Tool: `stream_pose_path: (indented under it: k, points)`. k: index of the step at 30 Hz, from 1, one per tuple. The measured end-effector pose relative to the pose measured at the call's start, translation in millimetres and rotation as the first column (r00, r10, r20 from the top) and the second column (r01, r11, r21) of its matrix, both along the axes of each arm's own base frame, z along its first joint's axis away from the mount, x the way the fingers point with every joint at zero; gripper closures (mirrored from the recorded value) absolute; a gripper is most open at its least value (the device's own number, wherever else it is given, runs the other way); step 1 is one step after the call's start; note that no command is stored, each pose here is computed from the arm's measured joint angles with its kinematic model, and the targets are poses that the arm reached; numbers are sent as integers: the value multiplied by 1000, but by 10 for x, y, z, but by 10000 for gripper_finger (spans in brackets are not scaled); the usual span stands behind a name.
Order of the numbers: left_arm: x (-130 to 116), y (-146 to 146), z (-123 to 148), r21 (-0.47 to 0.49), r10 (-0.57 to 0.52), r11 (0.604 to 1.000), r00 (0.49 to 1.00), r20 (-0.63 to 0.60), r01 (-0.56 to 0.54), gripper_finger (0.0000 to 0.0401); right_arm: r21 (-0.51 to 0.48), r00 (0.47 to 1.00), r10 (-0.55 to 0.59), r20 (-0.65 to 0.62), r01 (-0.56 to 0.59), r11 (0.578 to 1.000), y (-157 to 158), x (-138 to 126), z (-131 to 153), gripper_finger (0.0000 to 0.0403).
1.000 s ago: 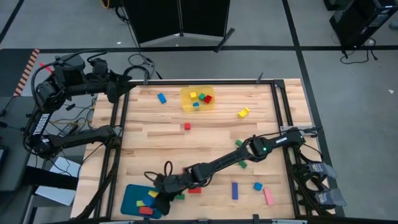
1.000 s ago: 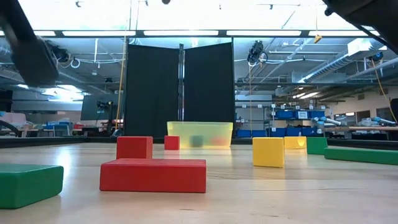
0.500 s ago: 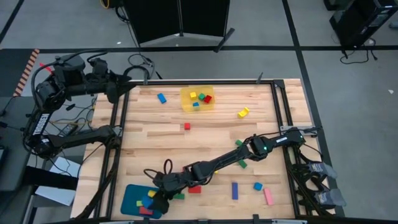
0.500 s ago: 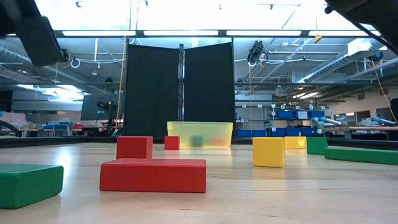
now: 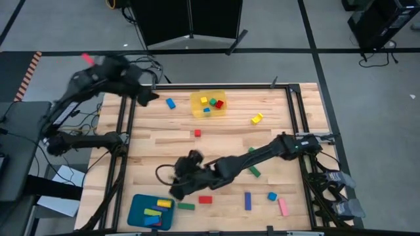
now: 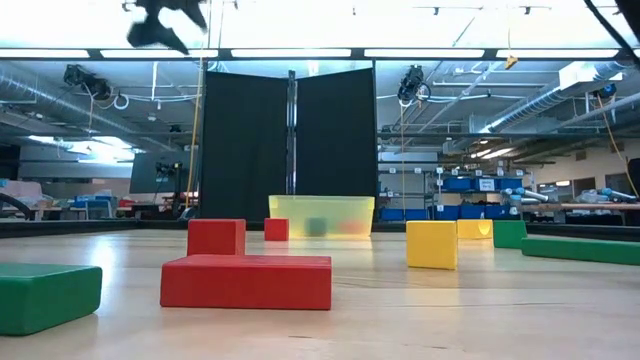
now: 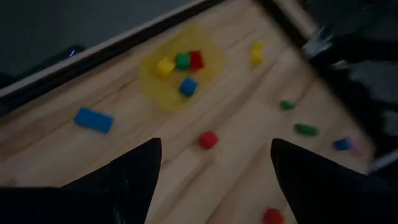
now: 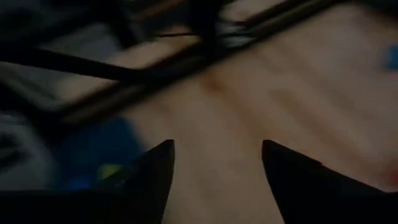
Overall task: Sort blocks by size
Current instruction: Put the red square block into the yellow bin
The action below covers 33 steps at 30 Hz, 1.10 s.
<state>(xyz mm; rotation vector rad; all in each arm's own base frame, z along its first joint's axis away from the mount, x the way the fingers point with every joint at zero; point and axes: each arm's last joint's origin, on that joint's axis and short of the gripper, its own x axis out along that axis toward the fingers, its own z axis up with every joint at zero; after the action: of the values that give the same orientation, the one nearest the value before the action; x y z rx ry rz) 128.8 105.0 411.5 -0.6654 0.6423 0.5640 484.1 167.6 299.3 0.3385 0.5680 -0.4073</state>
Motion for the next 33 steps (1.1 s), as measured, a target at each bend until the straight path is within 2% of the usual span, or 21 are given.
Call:
stream_pose_path:
  k: [4, 9, 12, 15, 18, 20, 24, 28, 33]
  points:
    - [282, 272, -332, -41, -18, 999, 985, -170, 11, 92, -129, 991, -94, -98, 81, 988, -199, -296, 280, 177]
    - [585, 575, -684, -44, -32, 999, 942, -335, 19, 92, -260, 964, -185, -189, 133, 957, -469, -526, 469, 187]
    - [744, 712, -855, -77, -58, 997, 931, -360, 33, 92, -308, 949, -207, -240, 128, 943, -664, -635, 564, 188]
    - [886, 811, -977, -96, -93, 993, 936, -338, 64, 92, -342, 934, -202, -296, 94, 935, -844, -714, 534, 188]
    - [999, 895, -1068, -89, -84, 994, 942, -325, 58, 92, -319, 933, -170, -318, 63, 945, -1011, -816, 433, 189]
    - [1045, 936, -1124, -94, -81, 994, 942, -325, 53, 92, -289, 947, -146, -286, 60, 955, -1115, -952, 383, 192]
    - [1098, 941, -1191, -146, -94, 988, 945, -314, 50, 92, -230, 970, -156, -187, 111, 967, -1322, -1373, 233, 195]
    - [1212, 793, -1174, -217, -98, 975, 960, -262, 40, 92, -159, 972, -209, -108, 191, 969, -1529, -1893, 134, 194]
    - [1430, 472, -1148, -244, -70, 970, 966, -249, 8, 92, -125, 958, -284, -47, 277, 953, -1745, -2446, 129, 194]
